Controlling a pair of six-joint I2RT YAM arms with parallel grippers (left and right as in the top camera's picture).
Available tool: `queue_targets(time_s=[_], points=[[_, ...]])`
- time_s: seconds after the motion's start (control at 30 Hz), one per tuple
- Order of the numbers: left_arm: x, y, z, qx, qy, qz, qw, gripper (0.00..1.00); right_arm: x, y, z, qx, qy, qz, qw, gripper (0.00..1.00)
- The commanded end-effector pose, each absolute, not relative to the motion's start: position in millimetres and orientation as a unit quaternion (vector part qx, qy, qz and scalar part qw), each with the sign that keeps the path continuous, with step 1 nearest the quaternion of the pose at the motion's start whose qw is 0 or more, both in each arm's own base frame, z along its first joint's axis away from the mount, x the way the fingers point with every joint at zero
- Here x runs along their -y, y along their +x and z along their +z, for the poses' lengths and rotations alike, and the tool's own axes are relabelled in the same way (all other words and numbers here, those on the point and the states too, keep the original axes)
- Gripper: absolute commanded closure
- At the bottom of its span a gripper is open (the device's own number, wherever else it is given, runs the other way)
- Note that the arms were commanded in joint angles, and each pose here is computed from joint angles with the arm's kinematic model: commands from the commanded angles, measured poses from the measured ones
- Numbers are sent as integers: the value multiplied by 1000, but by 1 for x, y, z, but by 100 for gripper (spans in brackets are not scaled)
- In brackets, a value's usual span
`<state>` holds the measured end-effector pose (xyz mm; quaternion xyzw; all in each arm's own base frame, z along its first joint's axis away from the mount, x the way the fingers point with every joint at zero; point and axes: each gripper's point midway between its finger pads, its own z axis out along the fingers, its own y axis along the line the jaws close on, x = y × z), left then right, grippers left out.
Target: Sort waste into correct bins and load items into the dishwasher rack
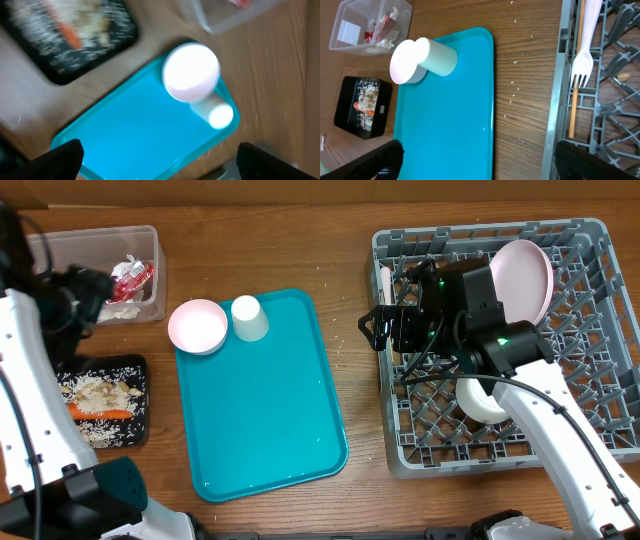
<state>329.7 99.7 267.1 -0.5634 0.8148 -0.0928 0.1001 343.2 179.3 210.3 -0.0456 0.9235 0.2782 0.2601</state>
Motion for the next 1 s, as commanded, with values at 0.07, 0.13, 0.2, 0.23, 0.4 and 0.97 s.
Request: queue_targets(time_s=[0.07, 0.13, 0.2, 0.23, 0.4, 0.97], points=[[-45, 358, 247, -908, -401, -70, 98, 0, -179, 345, 211, -923, -46, 276, 265, 0], [-44, 364, 243, -915, -386, -34, 110, 0, -179, 345, 212, -923, -46, 276, 265, 0], [-42, 371, 243, -918, -377, -20, 123, 0, -179, 345, 211, -923, -45, 276, 265, 0], [-39, 373, 241, -920, -372, -20, 123, 0, -179, 345, 212, -923, -46, 276, 265, 0], [-17, 385, 223, -957, -268, -10, 112, 0, -179, 345, 211, -923, -46, 276, 265, 0], [11, 405, 88, -996, -64, -28, -60, 28, -179, 345, 212, -923, -46, 276, 265, 0]])
